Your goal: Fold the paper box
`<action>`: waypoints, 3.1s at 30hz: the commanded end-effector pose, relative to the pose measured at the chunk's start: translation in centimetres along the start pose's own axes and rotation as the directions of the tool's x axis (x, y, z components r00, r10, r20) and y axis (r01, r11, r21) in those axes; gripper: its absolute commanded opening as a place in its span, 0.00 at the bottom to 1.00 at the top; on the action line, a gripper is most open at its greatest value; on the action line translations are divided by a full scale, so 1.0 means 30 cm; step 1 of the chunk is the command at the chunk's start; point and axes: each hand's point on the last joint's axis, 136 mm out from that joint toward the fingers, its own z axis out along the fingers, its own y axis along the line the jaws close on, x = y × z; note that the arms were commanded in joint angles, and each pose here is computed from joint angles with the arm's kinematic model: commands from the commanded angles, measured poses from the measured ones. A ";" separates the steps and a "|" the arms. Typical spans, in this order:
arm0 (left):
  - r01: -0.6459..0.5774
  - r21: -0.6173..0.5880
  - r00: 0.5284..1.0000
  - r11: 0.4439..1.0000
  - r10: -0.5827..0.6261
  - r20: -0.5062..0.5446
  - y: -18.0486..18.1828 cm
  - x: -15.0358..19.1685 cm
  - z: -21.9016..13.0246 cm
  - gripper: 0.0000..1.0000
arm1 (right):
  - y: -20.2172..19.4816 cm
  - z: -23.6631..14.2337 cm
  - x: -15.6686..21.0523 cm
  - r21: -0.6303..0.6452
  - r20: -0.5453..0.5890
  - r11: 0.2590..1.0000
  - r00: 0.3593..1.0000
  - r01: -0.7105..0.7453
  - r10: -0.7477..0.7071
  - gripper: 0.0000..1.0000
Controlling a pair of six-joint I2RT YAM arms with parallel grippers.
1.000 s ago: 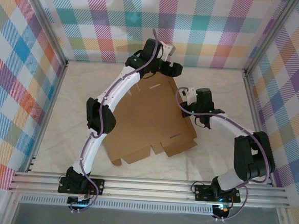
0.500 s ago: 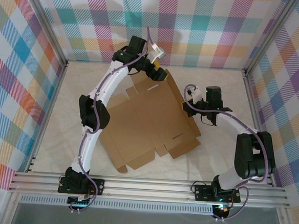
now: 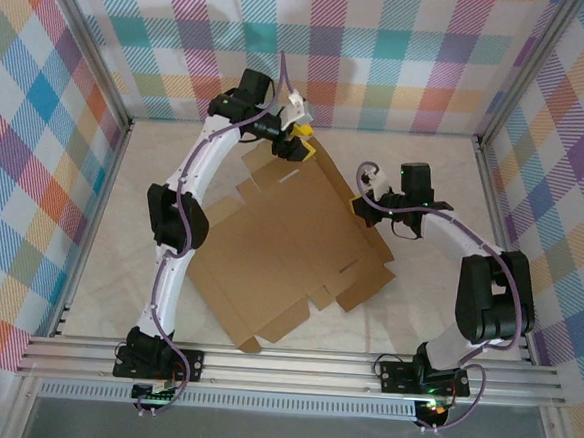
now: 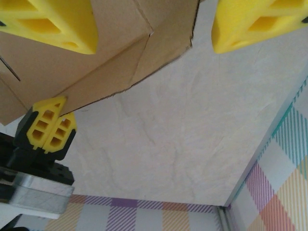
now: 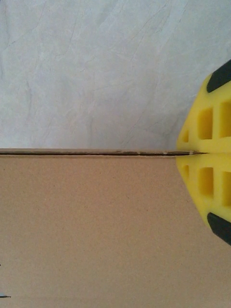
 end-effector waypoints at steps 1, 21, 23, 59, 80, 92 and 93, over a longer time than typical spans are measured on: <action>-0.029 0.079 0.999 0.996 0.026 0.047 -0.043 -0.011 0.013 0.59 | 0.017 0.001 -0.020 -0.051 0.013 0.998 0.999 0.034 -0.034 0.00; -0.087 -0.008 0.996 0.996 0.088 0.016 0.014 -0.013 0.032 0.07 | -0.103 -0.031 -0.099 0.170 0.072 0.985 0.997 0.030 -0.043 0.00; -0.095 -0.021 0.995 0.995 0.096 0.025 0.022 -0.027 0.030 0.04 | -0.118 -0.038 -0.105 0.199 0.075 0.980 0.996 0.026 -0.041 0.00; 0.243 -0.332 0.968 0.911 -0.207 0.141 0.089 -0.184 0.307 0.33 | -0.281 -0.048 -0.181 0.551 0.172 0.823 0.984 -0.141 0.053 0.00; 0.517 -0.485 0.856 0.705 -0.425 0.295 0.150 0.057 -0.292 0.86 | -0.188 -0.050 -0.122 0.343 0.091 0.939 0.996 -0.007 -0.026 0.00; 0.674 -0.370 0.712 0.639 -0.696 0.095 0.142 0.307 -0.292 0.75 | -0.173 -0.050 -0.124 0.313 0.087 0.950 0.996 -0.007 -0.021 0.00; 0.689 -0.352 0.697 0.634 -0.712 0.082 0.139 0.319 -0.279 0.73 | -0.174 -0.051 -0.126 0.315 0.088 0.949 0.996 -0.007 -0.022 0.00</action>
